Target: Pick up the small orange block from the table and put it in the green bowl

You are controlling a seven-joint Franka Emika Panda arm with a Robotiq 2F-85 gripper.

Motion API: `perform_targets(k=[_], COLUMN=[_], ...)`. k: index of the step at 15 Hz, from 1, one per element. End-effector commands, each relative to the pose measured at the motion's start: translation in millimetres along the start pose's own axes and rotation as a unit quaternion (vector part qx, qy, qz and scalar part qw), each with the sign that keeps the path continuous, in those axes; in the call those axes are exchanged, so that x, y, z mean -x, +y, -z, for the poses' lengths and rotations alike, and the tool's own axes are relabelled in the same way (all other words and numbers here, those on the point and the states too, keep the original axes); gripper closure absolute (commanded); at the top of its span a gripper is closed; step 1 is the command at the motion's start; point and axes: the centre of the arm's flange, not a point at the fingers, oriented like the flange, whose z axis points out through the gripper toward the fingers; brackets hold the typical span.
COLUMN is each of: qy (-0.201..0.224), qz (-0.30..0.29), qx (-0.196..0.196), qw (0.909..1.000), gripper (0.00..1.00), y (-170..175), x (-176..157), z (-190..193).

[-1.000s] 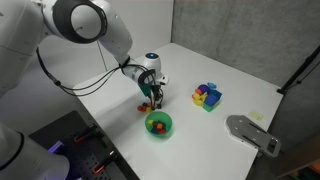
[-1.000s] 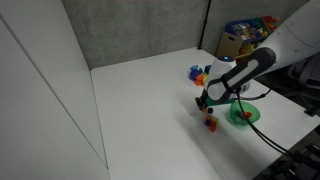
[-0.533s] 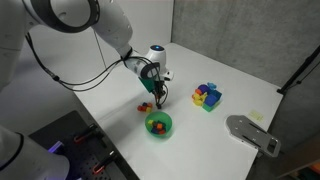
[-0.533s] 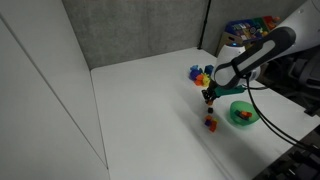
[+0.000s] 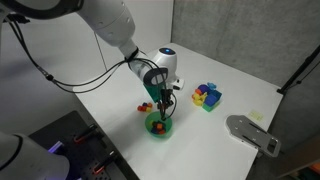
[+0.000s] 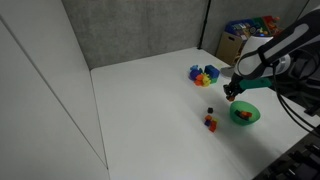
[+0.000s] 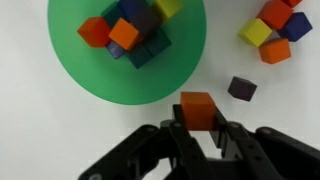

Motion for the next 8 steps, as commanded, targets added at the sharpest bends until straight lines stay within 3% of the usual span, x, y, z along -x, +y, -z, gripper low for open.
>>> perform_targets(k=[1, 3, 5, 6, 8], qy=[-0.014, -0.024, -0.031, -0.032, -0.038], qz=[0.003, 0.003, 0.007, 0.008, 0.015], qx=[0.005, 0.006, 0.009, 0.011, 0.015], qw=[0.9999, 0.9997, 0.9995, 0.9994, 0.999], gripper=[0.9, 0.9, 0.45, 0.45, 0.34], y=[39, 51, 58, 60, 60], x=[29, 42, 52, 56, 61], z=[20, 18, 14, 12, 12])
